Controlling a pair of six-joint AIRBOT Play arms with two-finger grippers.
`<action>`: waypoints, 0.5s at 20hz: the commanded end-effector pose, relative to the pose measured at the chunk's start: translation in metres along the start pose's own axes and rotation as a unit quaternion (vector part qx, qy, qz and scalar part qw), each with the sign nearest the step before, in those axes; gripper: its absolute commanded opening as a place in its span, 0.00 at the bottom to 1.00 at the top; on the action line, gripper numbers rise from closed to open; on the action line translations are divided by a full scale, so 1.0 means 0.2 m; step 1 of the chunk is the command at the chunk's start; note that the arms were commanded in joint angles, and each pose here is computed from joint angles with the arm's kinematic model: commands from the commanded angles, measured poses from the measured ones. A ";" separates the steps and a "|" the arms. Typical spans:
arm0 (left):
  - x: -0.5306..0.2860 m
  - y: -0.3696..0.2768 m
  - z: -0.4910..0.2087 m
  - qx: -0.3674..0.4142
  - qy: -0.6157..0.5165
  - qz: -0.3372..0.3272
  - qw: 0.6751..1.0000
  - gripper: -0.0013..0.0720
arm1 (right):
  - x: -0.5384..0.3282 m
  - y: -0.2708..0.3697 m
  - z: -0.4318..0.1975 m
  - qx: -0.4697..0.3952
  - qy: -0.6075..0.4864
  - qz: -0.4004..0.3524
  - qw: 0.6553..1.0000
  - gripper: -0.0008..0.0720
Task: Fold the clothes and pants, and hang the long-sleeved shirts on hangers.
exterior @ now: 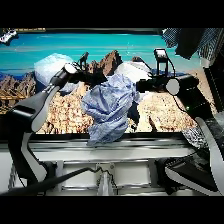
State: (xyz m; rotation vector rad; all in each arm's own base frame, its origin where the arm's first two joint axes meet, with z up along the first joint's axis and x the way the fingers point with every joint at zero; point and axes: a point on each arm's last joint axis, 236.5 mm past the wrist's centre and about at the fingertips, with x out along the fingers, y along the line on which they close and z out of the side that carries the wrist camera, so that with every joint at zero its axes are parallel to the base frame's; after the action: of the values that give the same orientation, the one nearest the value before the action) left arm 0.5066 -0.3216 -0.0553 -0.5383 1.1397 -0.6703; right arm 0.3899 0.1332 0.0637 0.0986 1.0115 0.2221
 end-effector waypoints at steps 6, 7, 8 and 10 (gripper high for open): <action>-0.20 -0.41 0.17 0.085 -0.065 -0.085 0.991 0.03 | 0.07 -0.15 -0.02 0.050 -0.018 -0.028 0.998 0.60; -0.30 -0.52 0.17 0.125 -0.067 -0.099 0.985 0.03 | 0.11 -0.21 -0.02 0.080 -0.028 -0.034 0.996 0.60; -0.41 -0.63 0.17 0.162 -0.075 -0.108 0.978 0.03 | 0.15 -0.28 -0.02 0.107 -0.030 -0.040 0.993 0.60; -0.59 -0.79 0.19 0.201 -0.100 -0.111 0.968 0.03 | 0.23 -0.37 -0.03 0.171 -0.015 -0.033 0.985 0.60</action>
State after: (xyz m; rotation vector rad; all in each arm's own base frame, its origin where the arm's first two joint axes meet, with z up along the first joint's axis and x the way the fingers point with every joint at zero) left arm 0.4989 -0.3459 0.0790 -0.4695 0.8535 -0.9064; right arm 0.4061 0.0899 0.0280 0.2287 1.0088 0.0604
